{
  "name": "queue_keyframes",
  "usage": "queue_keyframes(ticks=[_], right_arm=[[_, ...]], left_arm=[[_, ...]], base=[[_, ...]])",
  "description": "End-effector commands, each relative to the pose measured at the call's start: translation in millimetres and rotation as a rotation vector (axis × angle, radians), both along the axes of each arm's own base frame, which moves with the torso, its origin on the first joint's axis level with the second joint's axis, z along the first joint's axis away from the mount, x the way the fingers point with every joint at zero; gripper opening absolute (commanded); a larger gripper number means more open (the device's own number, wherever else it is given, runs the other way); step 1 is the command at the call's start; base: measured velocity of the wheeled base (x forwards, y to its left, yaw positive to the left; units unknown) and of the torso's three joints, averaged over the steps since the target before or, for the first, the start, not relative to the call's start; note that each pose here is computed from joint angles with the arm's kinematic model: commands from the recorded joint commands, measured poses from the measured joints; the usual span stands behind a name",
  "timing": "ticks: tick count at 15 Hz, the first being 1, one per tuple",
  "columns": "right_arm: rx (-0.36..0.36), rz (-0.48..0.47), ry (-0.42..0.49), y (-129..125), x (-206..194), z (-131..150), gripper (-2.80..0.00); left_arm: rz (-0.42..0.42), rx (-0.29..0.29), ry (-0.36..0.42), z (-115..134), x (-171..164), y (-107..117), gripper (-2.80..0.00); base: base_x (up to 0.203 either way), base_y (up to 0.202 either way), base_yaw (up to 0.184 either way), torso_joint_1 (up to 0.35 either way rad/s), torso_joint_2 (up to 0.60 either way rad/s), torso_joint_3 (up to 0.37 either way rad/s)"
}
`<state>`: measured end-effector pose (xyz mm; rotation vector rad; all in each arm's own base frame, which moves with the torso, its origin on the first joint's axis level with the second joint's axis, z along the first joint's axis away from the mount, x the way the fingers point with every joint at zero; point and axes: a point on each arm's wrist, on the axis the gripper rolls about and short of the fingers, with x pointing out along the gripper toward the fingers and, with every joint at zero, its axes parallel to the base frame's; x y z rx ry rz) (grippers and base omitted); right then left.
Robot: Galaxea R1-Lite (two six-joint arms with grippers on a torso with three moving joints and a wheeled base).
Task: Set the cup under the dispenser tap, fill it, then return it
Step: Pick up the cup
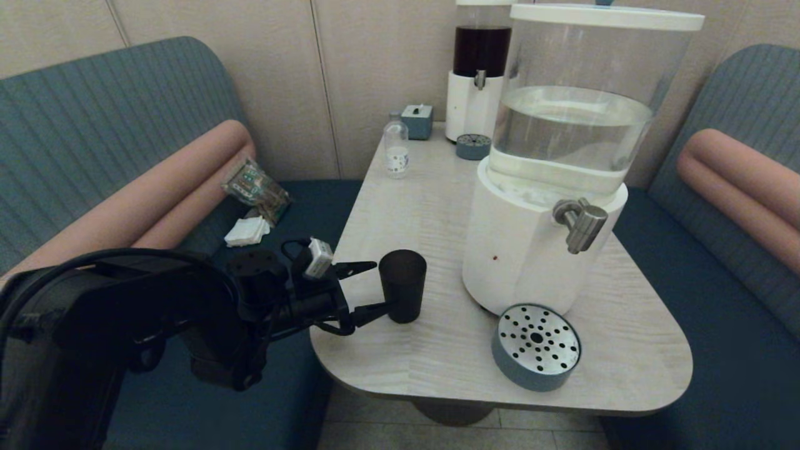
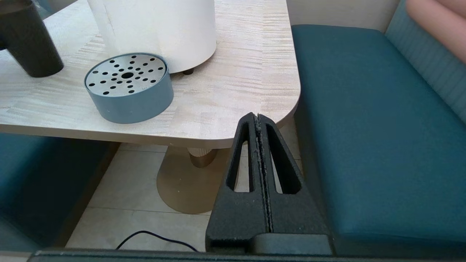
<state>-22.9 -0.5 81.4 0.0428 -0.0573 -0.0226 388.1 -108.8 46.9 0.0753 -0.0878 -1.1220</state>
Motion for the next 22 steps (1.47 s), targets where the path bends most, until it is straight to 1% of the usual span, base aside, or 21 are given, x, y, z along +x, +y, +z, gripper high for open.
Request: queue_keyframes(ticks=[1, 2, 4, 10, 15, 16, 17, 18, 22], right_arm=[[0.001, 0.001, 0.014, 0, 1, -4, -2.8], [0.001, 0.001, 0.014, 0, 1, -4, -2.8], [0.001, -0.001, 0.014, 0, 1, -4, -2.8], [0.002, -0.002, 0.014, 0, 1, -4, -2.8], [0.002, -0.002, 0.014, 0, 1, -4, -2.8], [0.002, -0.001, 0.014, 0, 1, -4, -2.8], [0.002, -0.001, 0.014, 0, 1, -4, -2.8], [0.002, -0.002, 0.014, 0, 1, -4, -2.8], [0.002, -0.001, 0.014, 0, 1, -4, -2.8]], left_arm=[[0.006, -0.001, -0.01, -5, 5, -3, 0.0], [0.02, -0.002, -0.012, -7, 7, -4, 0.0], [0.019, -0.005, -0.017, -7, 9, -7, 0.0], [-0.021, -0.011, -0.034, -3, 7, -24, 0.0], [-0.022, -0.014, -0.045, -3, 9, -27, 0.0], [-0.011, -0.017, -0.053, -1, 10, -27, 0.0], [0.007, -0.019, -0.058, -1, 12, -27, -2.04], [0.012, -0.017, -0.055, -3, 13, -27, -2.8], [-0.008, -0.017, -0.044, -4, 8, -34, -2.8]], base=[[0.0, 0.0, 0.0, 0.0, 0.0, 0.0], [0.0, 0.0, 0.0, 0.0, 0.0, 0.0], [0.0, 0.0, 0.0, 0.0, 0.0, 0.0], [0.0, 0.0, 0.0, 0.0, 0.0, 0.0], [0.0, 0.0, 0.0, 0.0, 0.0, 0.0], [0.0, 0.0, 0.0, 0.0, 0.0, 0.0], [0.0, 0.0, 0.0, 0.0, 0.0, 0.0], [0.0, 0.0, 0.0, 0.0, 0.0, 0.0], [0.0, 0.0, 0.0, 0.0, 0.0, 0.0]])
